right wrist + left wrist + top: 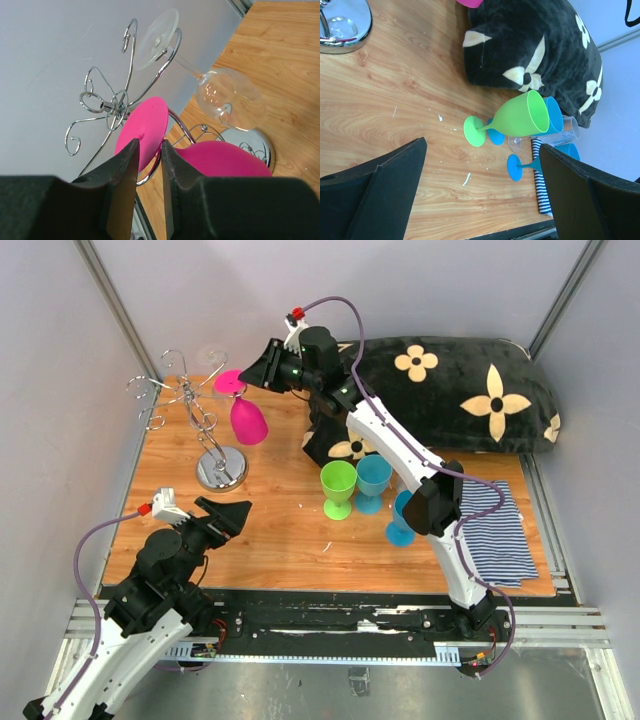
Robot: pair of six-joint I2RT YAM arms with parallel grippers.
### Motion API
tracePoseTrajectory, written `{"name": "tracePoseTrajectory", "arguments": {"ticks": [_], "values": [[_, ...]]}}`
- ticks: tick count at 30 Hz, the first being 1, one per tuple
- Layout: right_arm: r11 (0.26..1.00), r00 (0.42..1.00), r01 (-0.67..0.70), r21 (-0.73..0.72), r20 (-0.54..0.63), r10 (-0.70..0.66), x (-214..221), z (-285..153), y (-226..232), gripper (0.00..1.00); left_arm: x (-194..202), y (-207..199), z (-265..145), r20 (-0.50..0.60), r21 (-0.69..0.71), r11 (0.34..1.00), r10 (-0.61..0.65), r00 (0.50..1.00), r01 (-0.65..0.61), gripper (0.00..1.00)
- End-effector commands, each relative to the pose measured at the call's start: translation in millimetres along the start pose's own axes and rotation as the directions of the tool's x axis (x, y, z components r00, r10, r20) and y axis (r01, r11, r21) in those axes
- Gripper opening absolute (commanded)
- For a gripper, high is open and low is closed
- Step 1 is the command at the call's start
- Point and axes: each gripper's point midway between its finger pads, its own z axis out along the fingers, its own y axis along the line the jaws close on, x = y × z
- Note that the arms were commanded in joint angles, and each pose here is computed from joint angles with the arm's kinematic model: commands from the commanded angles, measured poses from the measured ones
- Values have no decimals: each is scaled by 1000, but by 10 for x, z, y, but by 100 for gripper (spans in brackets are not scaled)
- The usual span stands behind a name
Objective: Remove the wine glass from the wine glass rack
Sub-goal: Pick up the wine glass from the wine rack.
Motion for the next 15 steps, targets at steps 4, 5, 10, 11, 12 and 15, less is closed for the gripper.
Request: {"name": "tracePoseTrajectory", "arguments": {"ticks": [4, 5, 10, 11, 12, 15], "values": [[999, 994, -36, -29, 99, 39, -311, -14, 87, 11, -87, -64, -52, 21, 17, 1000, -13, 1000, 13, 100], [999, 994, -41, -33, 104, 44, -331, -22, 105, 4, -88, -62, -54, 21, 16, 1000, -14, 1000, 13, 100], [995, 987, -83, -56, 134, 90, -416, -78, 200, 1, -96, -37, -65, 26, 7, 1000, -14, 1000, 13, 100], [993, 985, -97, -61, 140, 105, -443, -102, 222, 1, -100, -32, -65, 29, 5, 1000, -15, 999, 15, 100], [993, 983, -101, -67, 144, 110, -463, -123, 257, 1, -101, -27, -66, 30, 3, 1000, -16, 999, 16, 100], [992, 979, -109, -66, 167, 118, -533, -197, 324, 1, -112, -27, -70, 35, 2, 1000, -19, 999, 19, 100]]}}
